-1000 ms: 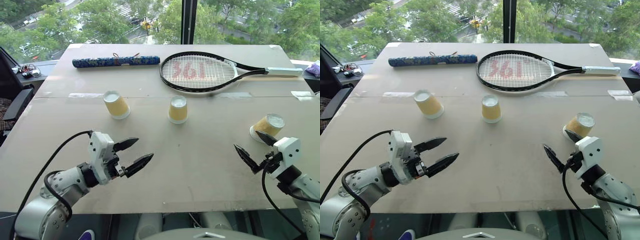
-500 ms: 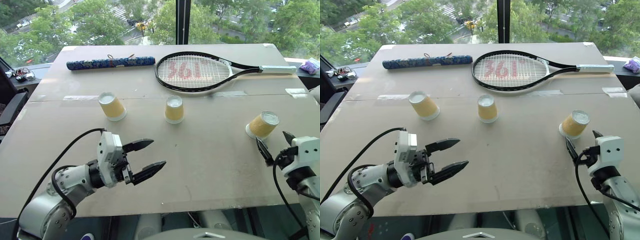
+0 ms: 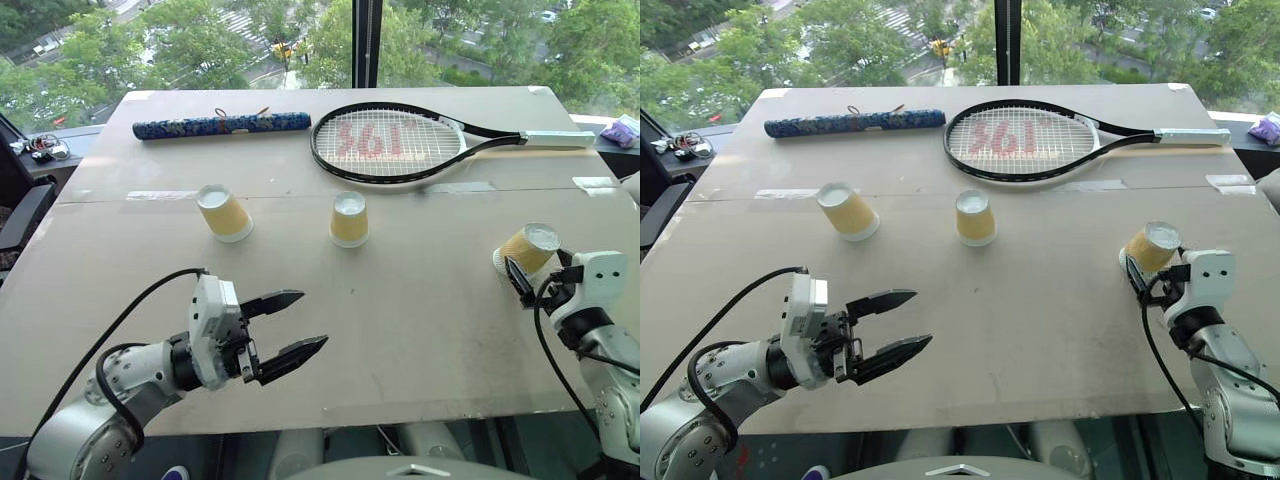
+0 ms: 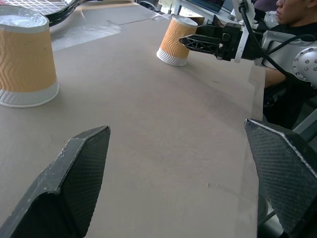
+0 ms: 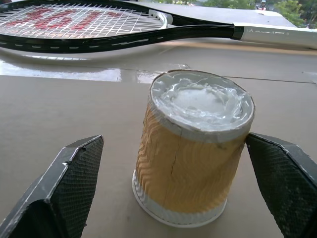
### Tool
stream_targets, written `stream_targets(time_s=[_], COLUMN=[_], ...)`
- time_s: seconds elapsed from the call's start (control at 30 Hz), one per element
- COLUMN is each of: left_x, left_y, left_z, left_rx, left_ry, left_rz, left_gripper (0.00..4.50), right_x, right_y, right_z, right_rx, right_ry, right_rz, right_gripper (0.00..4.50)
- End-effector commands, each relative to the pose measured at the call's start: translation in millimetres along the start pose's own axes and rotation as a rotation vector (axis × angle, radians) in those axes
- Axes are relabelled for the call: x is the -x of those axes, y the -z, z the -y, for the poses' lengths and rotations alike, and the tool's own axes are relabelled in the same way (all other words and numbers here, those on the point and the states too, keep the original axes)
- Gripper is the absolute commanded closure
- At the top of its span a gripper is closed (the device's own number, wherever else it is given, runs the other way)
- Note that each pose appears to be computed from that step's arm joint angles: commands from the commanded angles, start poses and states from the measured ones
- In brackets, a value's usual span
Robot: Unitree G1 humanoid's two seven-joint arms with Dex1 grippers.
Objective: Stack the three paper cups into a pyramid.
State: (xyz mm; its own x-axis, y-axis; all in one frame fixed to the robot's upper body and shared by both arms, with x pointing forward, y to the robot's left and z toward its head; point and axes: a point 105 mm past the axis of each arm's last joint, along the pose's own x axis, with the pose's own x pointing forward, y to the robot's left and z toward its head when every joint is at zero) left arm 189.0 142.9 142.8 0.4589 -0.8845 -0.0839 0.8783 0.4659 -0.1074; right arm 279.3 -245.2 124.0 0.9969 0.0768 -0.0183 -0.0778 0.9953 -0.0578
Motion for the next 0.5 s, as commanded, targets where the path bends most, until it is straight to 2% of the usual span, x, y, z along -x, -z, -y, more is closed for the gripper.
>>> stream_targets(time_s=[0.03,0.13,0.23,0.4,0.43,0.5], left_x=[0,1,2,4,5,6], left_y=[-10,-10,-9,-5,-5,-3], left_z=[8,8,8,7,7,5], left_rx=[-0.065,-0.071,-0.073,-0.068,-0.067,-0.070], left_ry=[0.038,0.038,0.035,0.023,0.018,0.002], left_rz=[0.021,0.022,0.021,0.021,0.021,0.019], left_gripper=[0.05,0.05,0.00,0.00,0.00,0.00], right_x=[-7,-12,-14,-17,-18,-21], right_y=[-4,-3,0,0,-4,-11], right_z=[7,8,10,9,1,-16], right_rx=[-0.011,-0.036,-0.037,-0.007,0.012,0.030], right_ry=[0.037,0.041,0.036,-0.005,-0.060,-0.165], right_rz=[0.003,0.003,0.005,0.023,0.040,0.069], right_gripper=[0.00,0.00,0.65,2.68,2.85,2.85])
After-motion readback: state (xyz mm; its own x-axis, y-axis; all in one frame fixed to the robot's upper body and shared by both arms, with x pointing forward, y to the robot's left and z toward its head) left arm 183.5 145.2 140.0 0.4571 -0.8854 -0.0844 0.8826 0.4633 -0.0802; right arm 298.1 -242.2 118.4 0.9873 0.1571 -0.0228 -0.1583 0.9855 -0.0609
